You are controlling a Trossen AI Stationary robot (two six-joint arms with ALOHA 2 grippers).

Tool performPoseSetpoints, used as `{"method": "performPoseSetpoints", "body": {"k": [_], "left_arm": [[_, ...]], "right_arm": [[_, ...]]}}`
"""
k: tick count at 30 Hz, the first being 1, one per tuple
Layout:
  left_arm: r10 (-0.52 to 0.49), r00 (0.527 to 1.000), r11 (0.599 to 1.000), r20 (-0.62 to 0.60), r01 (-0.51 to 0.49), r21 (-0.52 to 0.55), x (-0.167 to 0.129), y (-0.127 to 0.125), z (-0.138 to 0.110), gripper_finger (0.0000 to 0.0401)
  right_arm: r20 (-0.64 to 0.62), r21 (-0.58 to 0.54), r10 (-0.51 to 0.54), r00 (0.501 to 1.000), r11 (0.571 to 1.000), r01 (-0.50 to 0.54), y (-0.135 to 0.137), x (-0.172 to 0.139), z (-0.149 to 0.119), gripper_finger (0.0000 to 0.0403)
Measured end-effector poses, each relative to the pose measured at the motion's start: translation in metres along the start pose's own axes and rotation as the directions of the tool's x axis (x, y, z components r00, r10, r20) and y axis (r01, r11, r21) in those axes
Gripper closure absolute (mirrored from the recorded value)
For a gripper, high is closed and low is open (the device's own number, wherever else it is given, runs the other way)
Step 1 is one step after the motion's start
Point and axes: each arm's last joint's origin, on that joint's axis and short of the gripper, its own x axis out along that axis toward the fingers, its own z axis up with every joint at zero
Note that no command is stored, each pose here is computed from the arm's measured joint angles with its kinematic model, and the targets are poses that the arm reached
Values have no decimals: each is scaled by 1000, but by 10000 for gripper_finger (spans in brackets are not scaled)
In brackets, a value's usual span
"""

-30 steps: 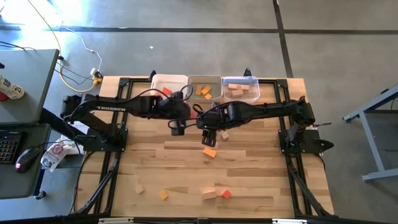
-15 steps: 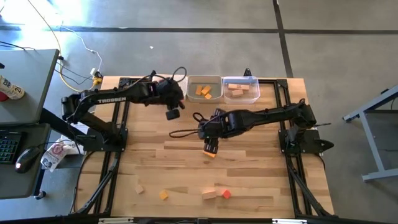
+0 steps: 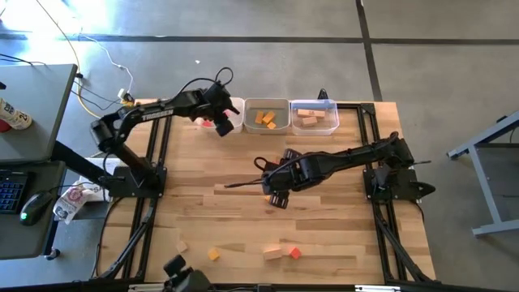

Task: Sort & place blocks by color
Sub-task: Put the orange block into the white bin

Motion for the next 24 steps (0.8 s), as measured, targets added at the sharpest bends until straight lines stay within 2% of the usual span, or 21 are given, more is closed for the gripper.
{"method": "performPoseSetpoints", "body": {"k": [5,14,20,24], "left_arm": [[-71,995,997,-70,68,-36,26,9,-5,292],[-57,994,994,-94,48,-97,45,28,-9,286],[-41,995,979,-94,22,-203,46,41,-11,259],[-42,995,975,-95,20,-222,45,44,-13,230]], "right_arm": [[-3,14,1,1000,1000,-1,2,-1,-1,163],[-4,34,5,1000,999,-5,2,-1,-1,162],[-27,41,51,998,998,-50,4,-1,-2,162],[-36,52,74,997,996,-72,7,-2,-3,162]]}}
